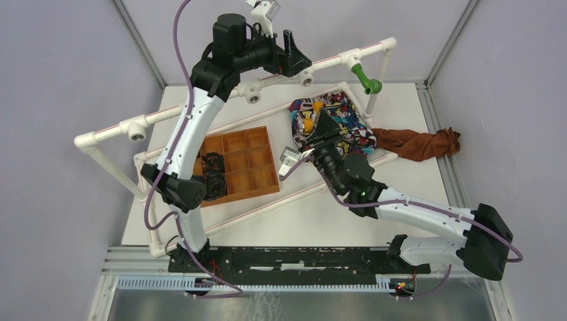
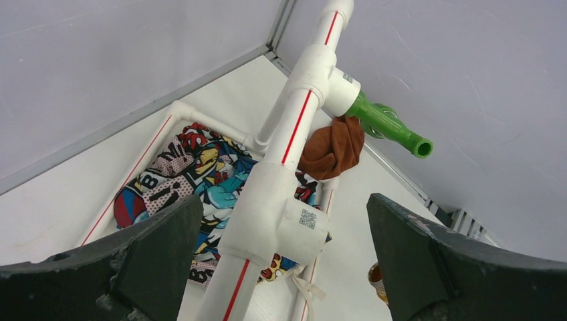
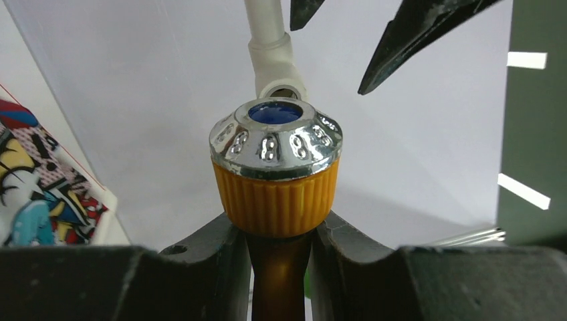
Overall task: Install the water faucets
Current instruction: Install the water faucet onto the adaptor.
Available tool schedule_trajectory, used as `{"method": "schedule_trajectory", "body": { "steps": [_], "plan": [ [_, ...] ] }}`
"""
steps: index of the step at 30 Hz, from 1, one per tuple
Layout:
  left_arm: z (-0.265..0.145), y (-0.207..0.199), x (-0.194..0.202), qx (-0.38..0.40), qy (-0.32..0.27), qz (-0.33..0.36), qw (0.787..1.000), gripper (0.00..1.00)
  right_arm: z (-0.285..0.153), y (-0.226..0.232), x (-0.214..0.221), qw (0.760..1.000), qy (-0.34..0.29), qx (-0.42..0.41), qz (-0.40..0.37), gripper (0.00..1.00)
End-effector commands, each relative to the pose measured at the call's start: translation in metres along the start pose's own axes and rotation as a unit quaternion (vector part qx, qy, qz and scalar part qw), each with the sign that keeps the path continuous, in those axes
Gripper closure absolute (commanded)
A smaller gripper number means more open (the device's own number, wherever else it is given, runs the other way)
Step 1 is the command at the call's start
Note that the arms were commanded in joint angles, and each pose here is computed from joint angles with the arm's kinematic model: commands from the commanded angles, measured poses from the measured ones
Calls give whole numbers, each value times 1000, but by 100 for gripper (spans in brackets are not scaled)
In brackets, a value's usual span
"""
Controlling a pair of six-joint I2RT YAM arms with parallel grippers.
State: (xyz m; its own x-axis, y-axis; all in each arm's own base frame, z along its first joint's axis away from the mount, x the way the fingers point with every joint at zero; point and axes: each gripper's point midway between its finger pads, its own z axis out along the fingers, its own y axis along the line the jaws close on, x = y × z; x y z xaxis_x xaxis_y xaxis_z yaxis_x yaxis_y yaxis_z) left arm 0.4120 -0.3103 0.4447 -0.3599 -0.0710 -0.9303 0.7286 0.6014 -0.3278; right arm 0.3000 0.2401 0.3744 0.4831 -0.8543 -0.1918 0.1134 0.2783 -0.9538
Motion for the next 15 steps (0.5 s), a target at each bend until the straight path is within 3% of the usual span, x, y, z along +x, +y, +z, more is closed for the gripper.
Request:
{"method": "schedule_trajectory", "body": {
  "steps": [1, 15],
  "plan": [
    [1, -7, -11, 34, -13, -16, 999, 0, 3, -38, 0, 993, 24, 77, -91, 100],
    [12, 6, 0, 58, 4, -36, 998, 1, 29, -42, -5, 991, 3, 75, -112, 100]
  ]
}}
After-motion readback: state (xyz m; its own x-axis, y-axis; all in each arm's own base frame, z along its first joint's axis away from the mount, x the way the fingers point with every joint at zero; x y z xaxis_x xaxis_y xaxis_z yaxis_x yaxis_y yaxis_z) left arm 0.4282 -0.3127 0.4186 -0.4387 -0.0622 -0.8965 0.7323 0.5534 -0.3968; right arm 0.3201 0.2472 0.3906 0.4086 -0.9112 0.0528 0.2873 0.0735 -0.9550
